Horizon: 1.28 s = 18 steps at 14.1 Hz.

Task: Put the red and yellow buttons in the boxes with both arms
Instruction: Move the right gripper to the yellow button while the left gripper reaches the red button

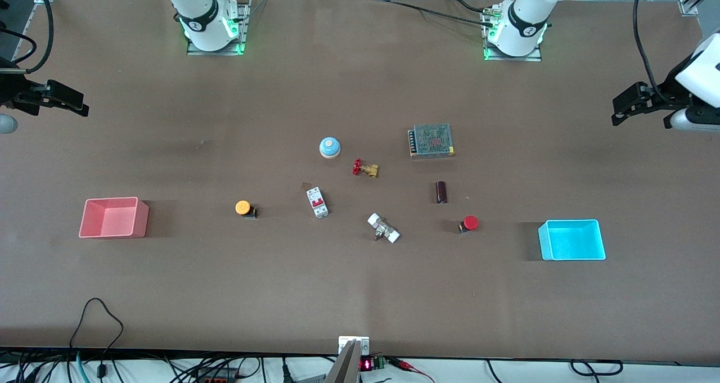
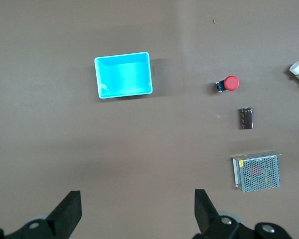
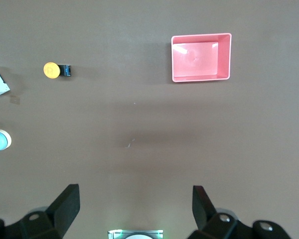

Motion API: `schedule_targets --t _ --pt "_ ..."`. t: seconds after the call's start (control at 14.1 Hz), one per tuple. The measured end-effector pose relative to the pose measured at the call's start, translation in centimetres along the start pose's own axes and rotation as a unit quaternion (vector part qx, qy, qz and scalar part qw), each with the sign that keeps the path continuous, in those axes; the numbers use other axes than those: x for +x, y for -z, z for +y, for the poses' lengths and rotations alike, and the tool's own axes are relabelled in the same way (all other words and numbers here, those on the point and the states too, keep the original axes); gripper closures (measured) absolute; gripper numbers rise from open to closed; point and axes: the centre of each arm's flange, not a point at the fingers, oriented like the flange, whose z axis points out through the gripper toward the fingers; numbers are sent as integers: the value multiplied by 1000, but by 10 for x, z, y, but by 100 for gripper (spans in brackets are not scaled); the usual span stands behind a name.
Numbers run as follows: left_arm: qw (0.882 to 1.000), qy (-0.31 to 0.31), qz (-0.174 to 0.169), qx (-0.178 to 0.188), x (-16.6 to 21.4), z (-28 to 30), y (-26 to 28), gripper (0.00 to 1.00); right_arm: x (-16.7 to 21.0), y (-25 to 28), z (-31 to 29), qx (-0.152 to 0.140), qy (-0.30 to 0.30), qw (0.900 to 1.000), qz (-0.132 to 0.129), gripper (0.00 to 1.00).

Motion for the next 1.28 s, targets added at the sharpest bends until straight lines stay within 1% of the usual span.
schedule_targets --t 0.14,0.35,0.5,0.57,0.78,0.99,1.14,1.28 --pt "1000 1 4 0 0 -1 3 0 -1 0 0 0 0 1000 -2 0" --pt "1000 8 23 1 -7 -7 22 0 -1 -3 -3 0 3 1000 -6 0" --pt "999 18 33 -1 -5 -6 22 0 2 -14 -24 -2 20 1000 -13 0" --pt "999 24 36 -5 3 -1 12 0 6 -25 -40 -4 27 1000 -16 0" --pt "999 30 27 -15 41 26 -47 0 25 -82 -98 -12 7 1000 -14 0" --pt "999 32 18 -25 76 61 -117 0 42 -149 -156 -21 3 1000 -14 0" --pt "999 32 9 -33 91 86 -161 0 57 -182 -181 -23 8 1000 -3 0" --pt "999 30 -1 -38 100 114 -200 0 73 -213 -191 -22 13 1000 10 0"
